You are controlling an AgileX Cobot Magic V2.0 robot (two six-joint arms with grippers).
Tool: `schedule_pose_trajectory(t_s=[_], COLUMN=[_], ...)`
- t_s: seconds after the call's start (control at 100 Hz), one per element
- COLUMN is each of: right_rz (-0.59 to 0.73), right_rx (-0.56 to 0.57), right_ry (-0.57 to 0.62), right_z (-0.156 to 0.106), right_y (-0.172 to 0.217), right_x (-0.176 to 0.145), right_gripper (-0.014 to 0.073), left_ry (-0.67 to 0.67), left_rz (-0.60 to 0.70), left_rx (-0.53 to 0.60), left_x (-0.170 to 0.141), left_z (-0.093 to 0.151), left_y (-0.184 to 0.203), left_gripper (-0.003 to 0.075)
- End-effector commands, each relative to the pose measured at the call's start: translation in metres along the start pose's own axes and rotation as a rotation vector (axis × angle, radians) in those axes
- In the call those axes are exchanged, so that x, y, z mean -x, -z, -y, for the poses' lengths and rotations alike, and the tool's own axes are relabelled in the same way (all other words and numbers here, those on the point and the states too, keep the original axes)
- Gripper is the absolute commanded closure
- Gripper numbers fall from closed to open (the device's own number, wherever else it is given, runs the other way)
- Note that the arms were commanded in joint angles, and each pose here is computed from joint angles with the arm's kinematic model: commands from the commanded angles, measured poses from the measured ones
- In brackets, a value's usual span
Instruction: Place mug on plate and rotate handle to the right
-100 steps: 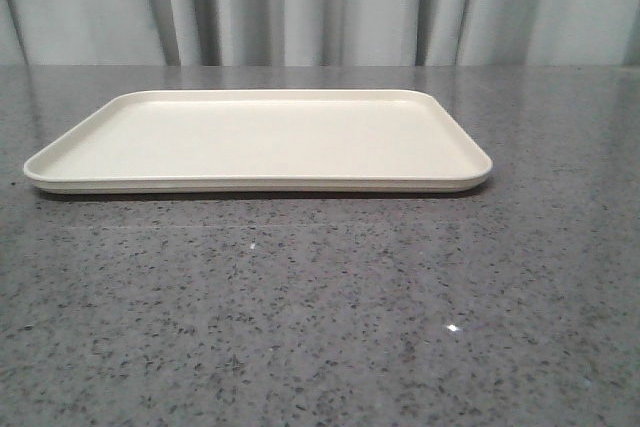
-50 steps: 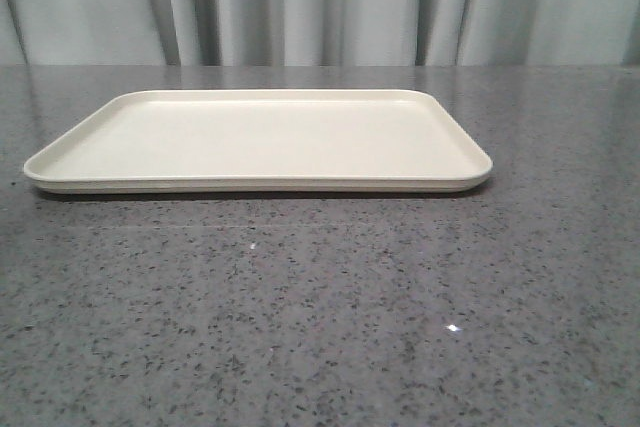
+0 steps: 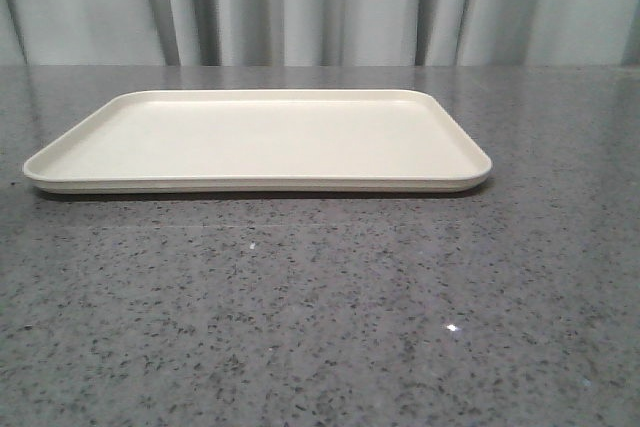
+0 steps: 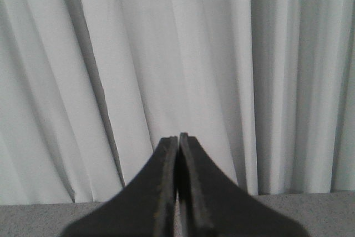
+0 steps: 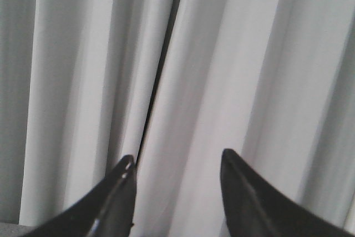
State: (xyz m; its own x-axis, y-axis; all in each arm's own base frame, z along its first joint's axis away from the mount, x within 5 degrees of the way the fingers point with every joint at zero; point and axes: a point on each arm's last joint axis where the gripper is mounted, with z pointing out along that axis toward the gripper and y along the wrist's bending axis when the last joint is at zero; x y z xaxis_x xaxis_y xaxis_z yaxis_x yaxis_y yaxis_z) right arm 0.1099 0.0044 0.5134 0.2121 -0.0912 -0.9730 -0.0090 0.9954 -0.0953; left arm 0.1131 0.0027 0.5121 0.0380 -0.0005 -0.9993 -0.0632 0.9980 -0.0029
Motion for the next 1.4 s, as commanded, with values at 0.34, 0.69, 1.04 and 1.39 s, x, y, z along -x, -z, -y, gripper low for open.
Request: schedule_pose_trajectory(t_s=[0.34, 0.69, 1.04, 1.39], right_rz=[0.157, 0.145, 0.113, 0.101], right_rx=[-0.005, -0.006, -0.007, -0.008], right_ry=[0.031, 0.034, 0.034, 0.034], right_z=[0.001, 0.001, 0.001, 0.001], right_y=[0.004, 0.004, 0.003, 0.003], right_x=[0.021, 0.02, 0.017, 0.016], right_gripper=[0.0216, 0.0216, 0.0216, 0.0216], left_ry=[-0.018, 0.009, -0.036, -0.071], left_rz=[-0.04, -0.144, -0.321, -0.557], left_rx=[0.02, 0.04, 0.055, 0.082], left_x=[0.002, 0.005, 0.022, 0.009], left_z=[-0.002, -0.003, -0.003, 0.0], left_y=[-0.001, -0.001, -0.007, -0.03], left_gripper=[0.0561, 0.0377, 0.0358, 0.0367])
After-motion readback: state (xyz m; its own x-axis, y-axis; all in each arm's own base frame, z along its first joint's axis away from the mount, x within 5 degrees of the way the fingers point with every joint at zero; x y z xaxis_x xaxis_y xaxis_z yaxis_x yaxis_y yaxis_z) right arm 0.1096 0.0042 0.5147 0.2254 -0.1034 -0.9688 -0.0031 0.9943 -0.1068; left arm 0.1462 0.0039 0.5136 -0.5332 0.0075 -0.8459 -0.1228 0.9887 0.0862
